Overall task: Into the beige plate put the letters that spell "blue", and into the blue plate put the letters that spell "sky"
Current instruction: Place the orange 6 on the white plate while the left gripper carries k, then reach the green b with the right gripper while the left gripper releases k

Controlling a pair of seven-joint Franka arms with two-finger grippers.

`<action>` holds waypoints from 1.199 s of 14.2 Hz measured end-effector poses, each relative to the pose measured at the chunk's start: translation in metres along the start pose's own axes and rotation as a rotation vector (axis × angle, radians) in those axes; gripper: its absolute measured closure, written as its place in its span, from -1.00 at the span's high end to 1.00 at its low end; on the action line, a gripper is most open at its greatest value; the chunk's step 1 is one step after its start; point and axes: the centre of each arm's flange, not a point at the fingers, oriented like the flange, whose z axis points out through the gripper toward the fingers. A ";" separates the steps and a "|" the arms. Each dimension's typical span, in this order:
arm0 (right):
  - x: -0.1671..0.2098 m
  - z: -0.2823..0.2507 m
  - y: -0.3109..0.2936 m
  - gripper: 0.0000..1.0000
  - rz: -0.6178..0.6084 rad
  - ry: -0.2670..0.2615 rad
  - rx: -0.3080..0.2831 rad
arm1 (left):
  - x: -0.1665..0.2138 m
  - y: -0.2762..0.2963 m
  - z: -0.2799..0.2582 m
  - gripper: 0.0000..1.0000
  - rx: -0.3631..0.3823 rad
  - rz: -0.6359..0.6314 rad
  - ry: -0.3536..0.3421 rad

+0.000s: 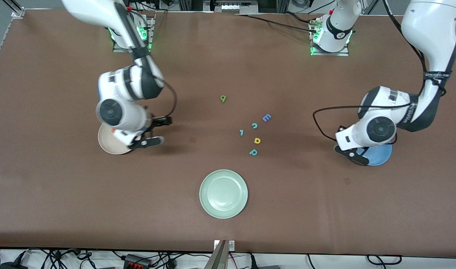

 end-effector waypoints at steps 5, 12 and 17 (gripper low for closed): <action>-0.051 0.063 -0.132 1.00 0.234 0.037 -0.042 | -0.001 -0.023 0.032 0.25 -0.052 -0.022 -0.009; -0.109 0.139 -0.225 1.00 0.468 0.115 -0.029 | 0.011 -0.041 -0.044 1.00 -0.099 -0.092 0.039; -0.120 0.155 -0.235 0.93 0.602 0.120 -0.039 | 0.009 -0.033 -0.130 1.00 -0.179 -0.186 0.011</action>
